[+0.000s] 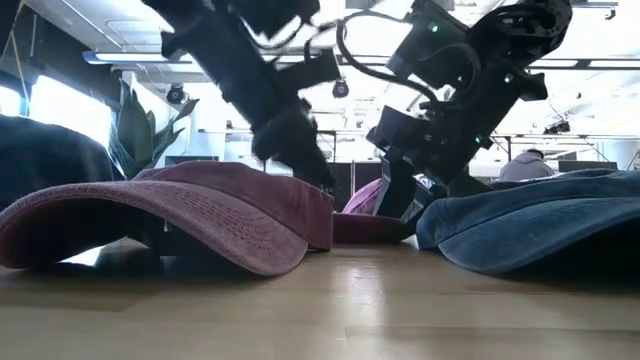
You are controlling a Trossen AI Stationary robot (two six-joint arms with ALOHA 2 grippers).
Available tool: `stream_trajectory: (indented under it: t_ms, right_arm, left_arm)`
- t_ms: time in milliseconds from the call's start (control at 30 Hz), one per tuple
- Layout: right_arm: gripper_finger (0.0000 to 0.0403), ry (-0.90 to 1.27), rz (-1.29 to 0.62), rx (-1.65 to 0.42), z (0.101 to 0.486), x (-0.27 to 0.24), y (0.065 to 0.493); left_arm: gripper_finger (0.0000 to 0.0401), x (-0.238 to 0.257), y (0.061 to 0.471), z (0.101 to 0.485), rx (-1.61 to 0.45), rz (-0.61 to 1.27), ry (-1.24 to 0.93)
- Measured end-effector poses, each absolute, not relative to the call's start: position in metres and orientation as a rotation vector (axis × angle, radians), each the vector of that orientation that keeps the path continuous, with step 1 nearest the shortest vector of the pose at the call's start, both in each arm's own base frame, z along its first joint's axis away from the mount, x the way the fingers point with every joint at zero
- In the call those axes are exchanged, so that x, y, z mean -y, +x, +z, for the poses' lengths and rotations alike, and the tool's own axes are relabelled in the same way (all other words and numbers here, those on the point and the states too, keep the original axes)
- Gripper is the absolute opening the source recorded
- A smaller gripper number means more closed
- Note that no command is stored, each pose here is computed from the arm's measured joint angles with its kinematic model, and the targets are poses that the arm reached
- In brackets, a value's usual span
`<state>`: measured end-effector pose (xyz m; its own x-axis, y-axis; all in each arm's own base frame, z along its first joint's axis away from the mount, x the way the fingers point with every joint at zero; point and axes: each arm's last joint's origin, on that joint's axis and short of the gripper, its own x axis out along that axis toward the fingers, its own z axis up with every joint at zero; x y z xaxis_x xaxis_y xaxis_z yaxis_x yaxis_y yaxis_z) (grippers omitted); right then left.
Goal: Pick & Place hat
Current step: Put the top red cap into the top transparent bin
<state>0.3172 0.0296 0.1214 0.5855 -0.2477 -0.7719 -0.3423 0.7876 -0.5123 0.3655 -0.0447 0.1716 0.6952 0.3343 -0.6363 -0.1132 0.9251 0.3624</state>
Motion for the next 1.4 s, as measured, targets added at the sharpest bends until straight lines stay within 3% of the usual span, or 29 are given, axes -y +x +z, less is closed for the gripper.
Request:
stream_trajectory:
  t_ms: [133,333,533,633,833,1033,1300,1400]
  right_arm:
    - [0.0127,-0.679,0.064,-0.970,0.120,-0.026,0.318]
    - [0.0024,-0.704,0.047,-0.986,0.119,-0.023,0.317]
    - [0.0045,-0.740,0.011,-0.997,0.119,-0.022,0.317]
    - [0.0036,-0.731,-0.012,-0.997,0.121,-0.021,0.317]
    - [0.0023,-0.654,-0.025,-0.932,0.141,-0.020,0.314]
    - [0.0034,-0.558,0.083,-0.861,0.159,-0.024,0.310]
    - [0.0034,-0.566,0.186,-0.884,0.150,-0.027,0.310]
    - [0.0058,-0.561,0.181,-0.896,0.147,-0.026,0.310]
  left_arm:
    - [0.0082,0.041,0.374,0.162,-0.734,0.246,0.343]
    - [0.0106,0.039,0.381,0.146,-0.758,0.169,0.421]
    - [0.0181,0.039,0.380,0.144,-0.770,0.151,0.380]
    - [0.0216,0.040,0.379,0.143,-0.784,0.133,0.373]
    - [0.0236,0.036,0.373,0.139,-0.862,0.234,0.447]
    - [0.0187,0.033,0.369,0.138,-0.905,0.313,0.519]
    - [0.0016,0.058,0.371,0.142,-0.906,0.090,0.625]
    - [0.0018,0.066,0.372,0.150,-0.955,0.062,0.655]
